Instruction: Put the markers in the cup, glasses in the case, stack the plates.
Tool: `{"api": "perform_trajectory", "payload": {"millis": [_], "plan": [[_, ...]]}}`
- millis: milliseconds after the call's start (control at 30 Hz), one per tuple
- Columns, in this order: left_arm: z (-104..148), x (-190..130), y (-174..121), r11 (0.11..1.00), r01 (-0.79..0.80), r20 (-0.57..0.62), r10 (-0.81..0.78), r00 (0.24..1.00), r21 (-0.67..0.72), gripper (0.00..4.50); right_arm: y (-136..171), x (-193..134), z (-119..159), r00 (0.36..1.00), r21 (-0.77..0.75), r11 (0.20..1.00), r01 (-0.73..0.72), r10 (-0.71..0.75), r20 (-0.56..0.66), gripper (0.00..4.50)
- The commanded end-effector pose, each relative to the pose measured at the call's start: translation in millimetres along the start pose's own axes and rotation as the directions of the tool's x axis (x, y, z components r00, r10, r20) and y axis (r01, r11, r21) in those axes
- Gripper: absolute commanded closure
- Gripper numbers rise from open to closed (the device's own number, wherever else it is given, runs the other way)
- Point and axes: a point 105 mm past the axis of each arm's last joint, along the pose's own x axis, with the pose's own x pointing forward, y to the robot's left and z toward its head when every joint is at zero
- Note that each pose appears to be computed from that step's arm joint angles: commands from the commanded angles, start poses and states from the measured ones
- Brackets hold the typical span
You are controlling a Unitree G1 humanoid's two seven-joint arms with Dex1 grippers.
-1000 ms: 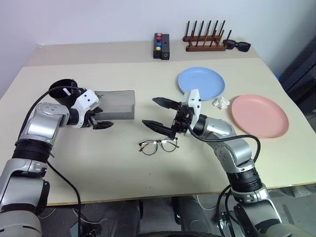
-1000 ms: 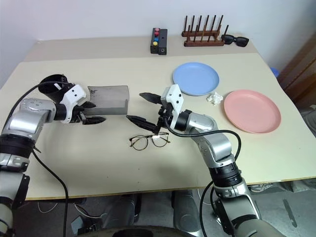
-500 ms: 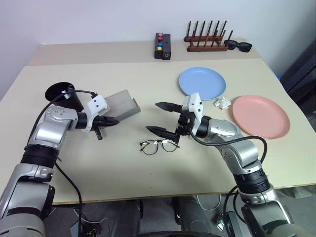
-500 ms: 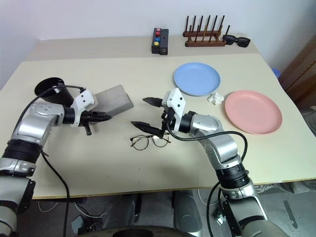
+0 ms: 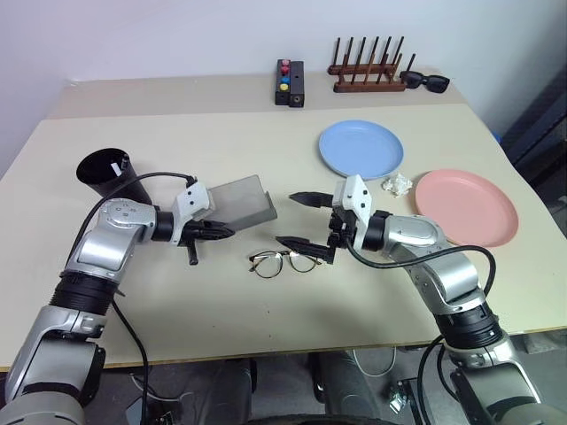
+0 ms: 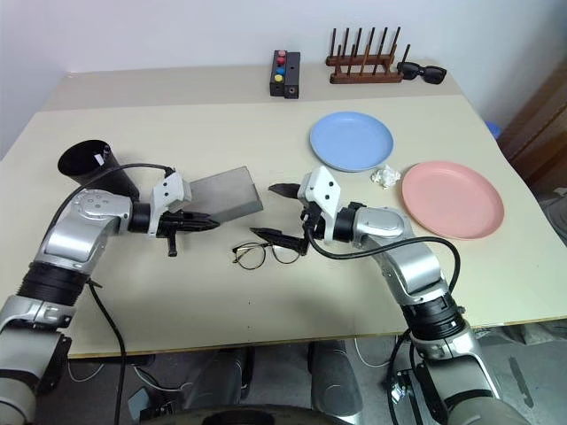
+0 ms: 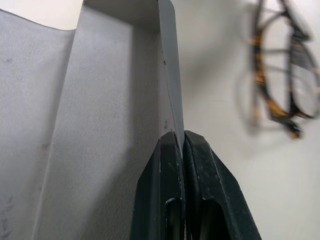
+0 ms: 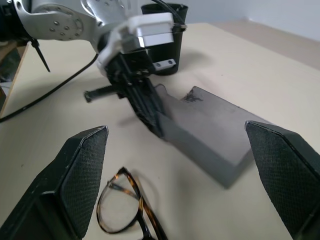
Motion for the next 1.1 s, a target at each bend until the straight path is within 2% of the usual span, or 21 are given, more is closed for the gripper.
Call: {"api": "perform_trajectory", "payload": {"millis": [33, 467, 567, 667, 800, 867, 1000, 1100], "plan": [[14.3, -4.8, -12.0, 0.992, 0.074, 0.010, -0.075, 0.997, 0.098, 4.40, 2.2, -6.5, 11.7, 1.000, -0.051, 0.999, 0.000, 0.001, 0.017, 0.00], [24.7, 13.3, -9.0, 0.978, 0.129, 0.000, -0.131, 0.991, 0.164, 4.40, 4.4, -15.9, 6.0, 1.000, -0.040, 0.999, 0.029, -0.030, -0.010, 0.00], [28.9, 18.3, -3.2, 0.979, 0.124, 0.019, -0.129, 0.991, 0.162, 3.66, 4.7, -17.7, 5.6, 0.999, -0.041, 0.998, 0.037, -0.038, -0.014, 0.00], [31.3, 19.5, -1.0, 0.976, 0.116, 0.027, -0.123, 0.992, 0.184, 2.32, 4.3, -21.2, 5.5, 0.999, -0.043, 0.998, 0.050, -0.051, -0.020, 0.00], [36.3, 13.5, 2.7, 0.978, 0.089, 0.056, -0.101, 0.993, 0.191, 2.32, 4.0, -26.7, 4.4, 0.997, -0.043, 0.997, 0.064, -0.066, -0.032, 0.00], [46.9, 5.8, 8.3, 0.983, 0.046, 0.114, -0.066, 0.991, 0.176, 2.32, 4.4, -29.4, 3.1, 0.997, -0.041, 0.997, 0.070, -0.072, -0.041, 0.00], [58.1, -3.6, 1.7, 0.987, 0.065, 0.165, -0.090, 0.982, 0.149, 2.32, 5.9, -31.2, 0.4, 0.996, -0.040, 0.997, 0.070, -0.072, -0.058, 0.00], [64.6, -1.5, -10.7, 0.978, 0.103, 0.158, -0.132, 0.979, 0.180, 1.51, 5.9, -31.6, -1.6, 0.995, -0.041, 0.997, 0.068, -0.070, -0.068, 0.00]]}}
